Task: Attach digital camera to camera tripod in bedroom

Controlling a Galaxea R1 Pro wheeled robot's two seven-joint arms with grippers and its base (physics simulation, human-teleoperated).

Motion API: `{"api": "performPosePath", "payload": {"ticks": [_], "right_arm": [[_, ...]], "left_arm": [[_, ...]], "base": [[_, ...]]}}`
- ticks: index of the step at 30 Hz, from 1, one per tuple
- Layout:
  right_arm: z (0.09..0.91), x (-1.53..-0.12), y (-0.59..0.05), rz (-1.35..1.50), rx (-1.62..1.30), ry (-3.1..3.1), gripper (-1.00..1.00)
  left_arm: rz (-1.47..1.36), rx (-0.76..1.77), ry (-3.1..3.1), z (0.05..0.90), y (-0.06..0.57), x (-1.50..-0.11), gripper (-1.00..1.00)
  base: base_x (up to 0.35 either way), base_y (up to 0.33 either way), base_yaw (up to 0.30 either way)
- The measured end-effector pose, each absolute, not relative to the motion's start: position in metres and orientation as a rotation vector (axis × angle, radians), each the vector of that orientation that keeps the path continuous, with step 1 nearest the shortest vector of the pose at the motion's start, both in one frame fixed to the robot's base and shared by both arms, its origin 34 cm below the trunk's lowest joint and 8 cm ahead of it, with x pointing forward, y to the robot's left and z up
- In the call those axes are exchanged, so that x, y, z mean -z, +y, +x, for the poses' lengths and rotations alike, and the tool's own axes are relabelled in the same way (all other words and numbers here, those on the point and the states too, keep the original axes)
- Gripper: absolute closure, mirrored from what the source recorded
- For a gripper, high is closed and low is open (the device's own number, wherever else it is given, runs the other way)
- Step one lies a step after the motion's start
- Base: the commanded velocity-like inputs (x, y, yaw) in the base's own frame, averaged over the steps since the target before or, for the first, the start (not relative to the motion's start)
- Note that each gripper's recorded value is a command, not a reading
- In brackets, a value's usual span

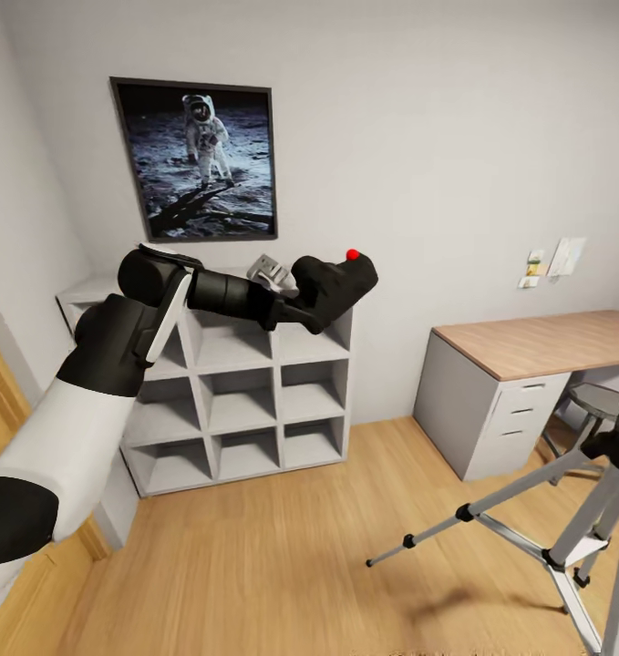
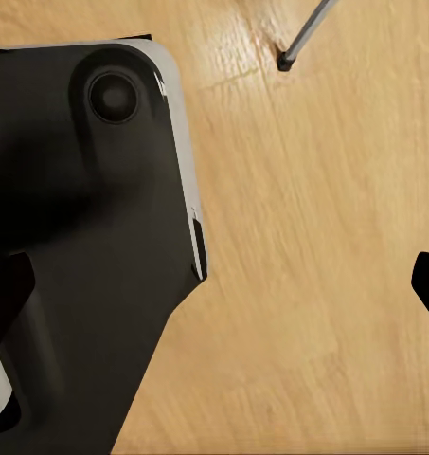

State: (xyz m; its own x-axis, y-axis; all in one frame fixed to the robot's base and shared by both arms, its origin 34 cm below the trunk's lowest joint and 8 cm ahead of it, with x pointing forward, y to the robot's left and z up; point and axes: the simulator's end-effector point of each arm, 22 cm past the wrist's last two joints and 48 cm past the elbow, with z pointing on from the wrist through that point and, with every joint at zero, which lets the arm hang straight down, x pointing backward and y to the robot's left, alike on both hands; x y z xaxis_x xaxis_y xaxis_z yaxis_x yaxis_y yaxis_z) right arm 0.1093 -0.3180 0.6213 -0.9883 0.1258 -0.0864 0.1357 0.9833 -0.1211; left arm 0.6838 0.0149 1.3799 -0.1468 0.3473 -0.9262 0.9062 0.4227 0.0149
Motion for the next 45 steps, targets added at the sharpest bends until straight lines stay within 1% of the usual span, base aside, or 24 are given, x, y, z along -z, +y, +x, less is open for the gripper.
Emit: {"api": "performPosePath", "payload": {"ticks": [12, 16, 24, 31, 36, 45], "right_arm": [[0.1092, -0.6213, -0.3180, 0.201, 0.194, 3.050, -1.00], [0.1093, -0.6213, -0.3180, 0.201, 0.194, 3.050, -1.00], [0.1092, -0.6213, -0.3180, 0.201, 0.194, 3.050, -1.00], [0.1093, -0.6213, -0.3180, 0.200, 0.194, 3.051, -1.00], [0.1093, -0.6213, -0.3180, 0.201, 0.194, 3.050, -1.00], [0.1092, -0.6213, -0.3180, 0.201, 0.194, 3.050, -1.00]], "left_arm": [[1.099, 0.721, 1.706, 0.6838, 0.0150, -1.3799, 1.00], [1.099, 0.721, 1.706, 0.6836, 0.0150, -1.3801, 1.00], [1.098, 0.719, 1.706, 0.6838, 0.0152, -1.3801, 1.00], [1.099, 0.722, 1.705, 0.6835, 0.0144, -1.3801, 1.00], [1.099, 0.721, 1.706, 0.6836, 0.0145, -1.3800, 1.00], [1.100, 0.721, 1.706, 0.6836, 0.0147, -1.3798, 1.00]], "base": [[0.000, 0.000, -0.289], [0.061, 0.000, -0.104], [0.201, 0.000, -0.015], [0.038, 0.000, -0.019], [0.004, 0.000, -0.191], [0.001, 0.000, -0.282]]}}
